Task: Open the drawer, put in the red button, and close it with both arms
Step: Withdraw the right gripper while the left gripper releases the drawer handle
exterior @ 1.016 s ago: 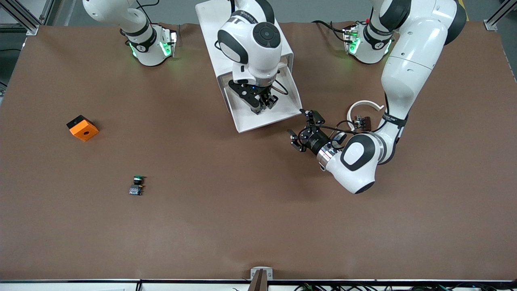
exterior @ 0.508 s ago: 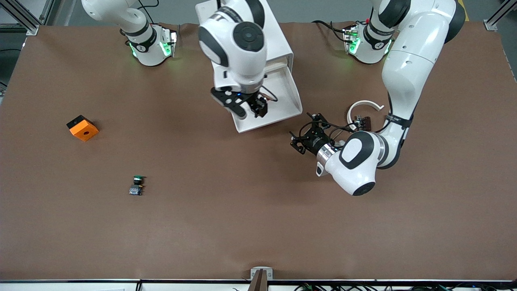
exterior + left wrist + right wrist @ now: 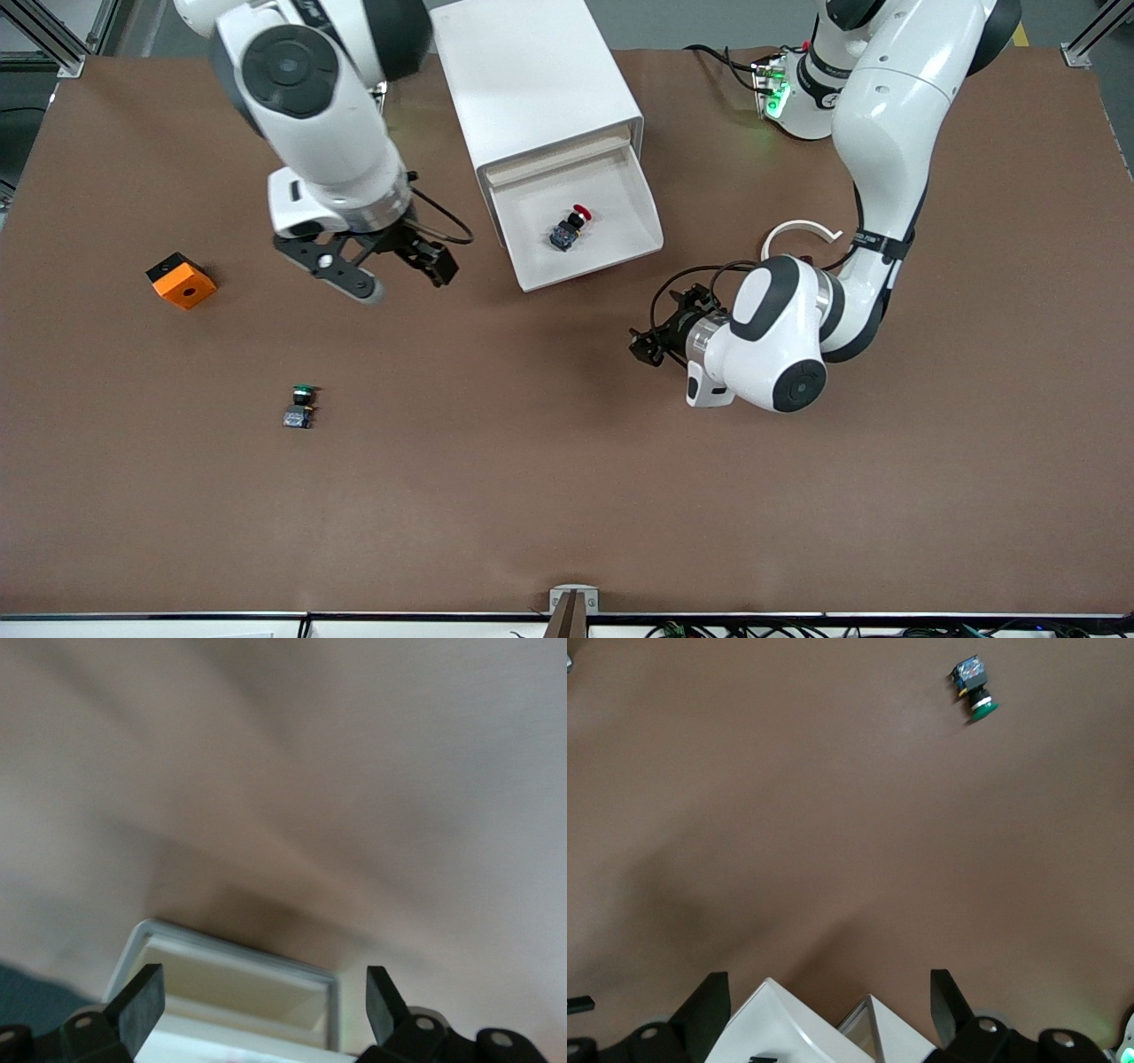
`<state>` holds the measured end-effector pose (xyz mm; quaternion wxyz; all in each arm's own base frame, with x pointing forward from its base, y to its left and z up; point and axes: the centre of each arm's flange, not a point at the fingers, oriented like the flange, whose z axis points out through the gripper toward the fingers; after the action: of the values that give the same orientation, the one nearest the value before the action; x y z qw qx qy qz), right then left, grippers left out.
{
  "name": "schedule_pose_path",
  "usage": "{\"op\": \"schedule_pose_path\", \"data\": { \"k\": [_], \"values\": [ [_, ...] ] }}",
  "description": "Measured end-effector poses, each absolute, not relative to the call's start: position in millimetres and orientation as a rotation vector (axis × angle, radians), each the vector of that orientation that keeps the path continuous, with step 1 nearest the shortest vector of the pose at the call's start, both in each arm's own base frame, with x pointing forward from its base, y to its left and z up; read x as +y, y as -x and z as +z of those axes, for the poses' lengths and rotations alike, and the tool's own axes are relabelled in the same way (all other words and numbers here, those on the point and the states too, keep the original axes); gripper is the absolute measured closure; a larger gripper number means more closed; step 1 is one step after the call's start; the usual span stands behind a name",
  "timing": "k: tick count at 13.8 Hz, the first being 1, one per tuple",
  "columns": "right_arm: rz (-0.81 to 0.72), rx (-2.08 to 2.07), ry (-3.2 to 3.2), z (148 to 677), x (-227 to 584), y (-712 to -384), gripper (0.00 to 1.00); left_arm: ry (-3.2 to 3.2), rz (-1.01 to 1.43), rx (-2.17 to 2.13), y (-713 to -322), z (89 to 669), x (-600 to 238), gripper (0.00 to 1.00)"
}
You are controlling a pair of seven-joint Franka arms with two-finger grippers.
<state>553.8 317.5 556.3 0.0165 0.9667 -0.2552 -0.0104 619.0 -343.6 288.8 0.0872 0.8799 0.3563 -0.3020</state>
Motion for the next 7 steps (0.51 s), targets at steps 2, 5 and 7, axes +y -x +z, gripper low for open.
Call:
{"op": "schedule_pose_path", "data": {
  "k": [2,5,7],
  "values": [
    [-0.021,-0.752,-3.024,568,309,-553,0.00,-2.627,-0.764,1.052,-626,301,-350,0.00],
    [-0.007,-0.709,-3.044,577,299,-555,0.00,-2.664,-0.628,1.027,-631,312,-351,0.00],
    [-0.032,-0.631,-3.049,574,289,-558,0.00,-2.704,-0.533,0.998,-629,312,-359,0.00]
  ]
}}
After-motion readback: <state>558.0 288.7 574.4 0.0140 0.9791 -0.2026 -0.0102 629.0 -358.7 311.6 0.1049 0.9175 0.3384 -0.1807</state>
